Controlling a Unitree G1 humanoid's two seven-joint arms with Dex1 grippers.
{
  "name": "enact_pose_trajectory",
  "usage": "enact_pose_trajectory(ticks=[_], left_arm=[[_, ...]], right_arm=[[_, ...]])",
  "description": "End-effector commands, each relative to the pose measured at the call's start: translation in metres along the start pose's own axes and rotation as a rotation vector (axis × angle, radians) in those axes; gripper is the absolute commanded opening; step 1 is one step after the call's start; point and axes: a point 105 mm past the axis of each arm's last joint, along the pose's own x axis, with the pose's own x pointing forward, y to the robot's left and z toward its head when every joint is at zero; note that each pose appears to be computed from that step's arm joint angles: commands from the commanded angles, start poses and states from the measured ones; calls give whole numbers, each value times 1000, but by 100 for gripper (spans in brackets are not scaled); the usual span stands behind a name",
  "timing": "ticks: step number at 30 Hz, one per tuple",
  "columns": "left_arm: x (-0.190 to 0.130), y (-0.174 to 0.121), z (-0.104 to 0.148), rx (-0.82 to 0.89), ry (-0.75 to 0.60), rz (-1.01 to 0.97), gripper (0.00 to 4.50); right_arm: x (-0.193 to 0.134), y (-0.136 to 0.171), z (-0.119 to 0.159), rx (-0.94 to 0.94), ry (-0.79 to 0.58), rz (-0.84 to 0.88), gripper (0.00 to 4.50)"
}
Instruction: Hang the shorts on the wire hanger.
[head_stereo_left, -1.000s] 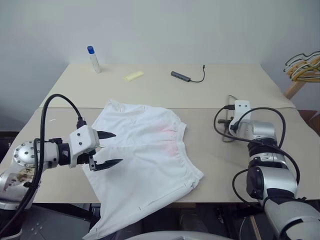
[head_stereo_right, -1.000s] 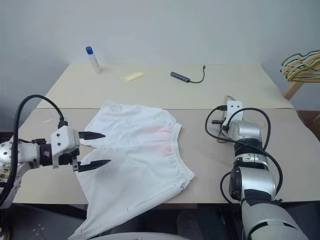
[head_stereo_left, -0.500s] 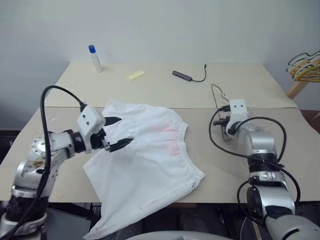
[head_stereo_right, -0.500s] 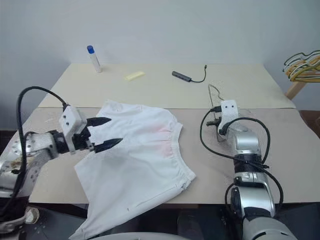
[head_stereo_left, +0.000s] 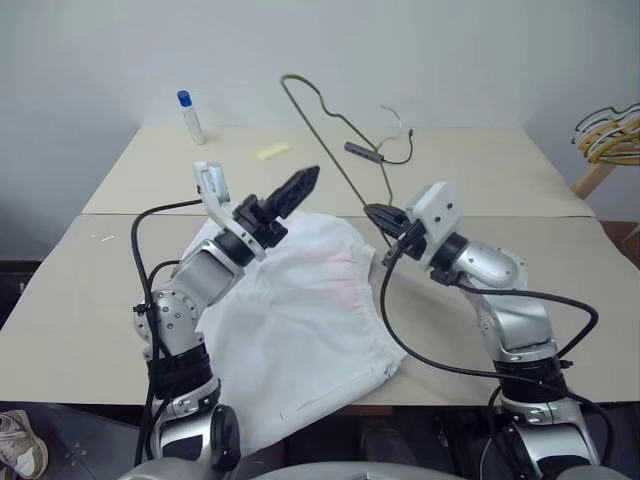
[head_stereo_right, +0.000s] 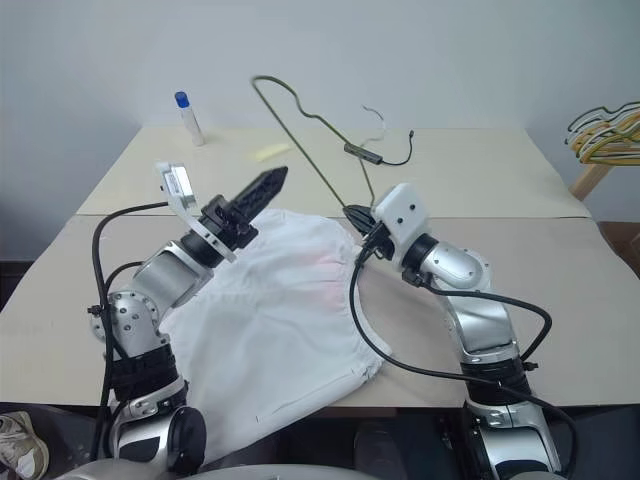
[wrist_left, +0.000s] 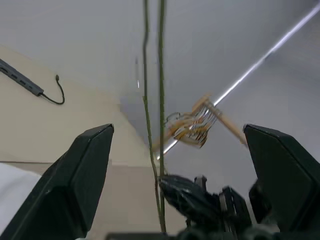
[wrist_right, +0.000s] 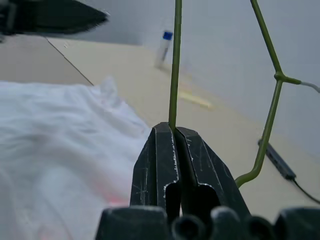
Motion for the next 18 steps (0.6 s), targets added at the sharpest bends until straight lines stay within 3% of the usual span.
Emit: enact_pose_trajectory(ticks=[1,8,11,18], left_arm=[[1,-9,12,15,-40,-28,450],[4,-16,6,68,2,-69,450],[6,-12,6,62,-13,-40,389],[10,-3,5,70,-13,6,171]], right_arm=[[1,11,19,-70,-71,46,3],[0,25,17,-130,-83,103,3],[2,19,15,-147,-71,59,0],[1,19,10,-231,-68,45,0]])
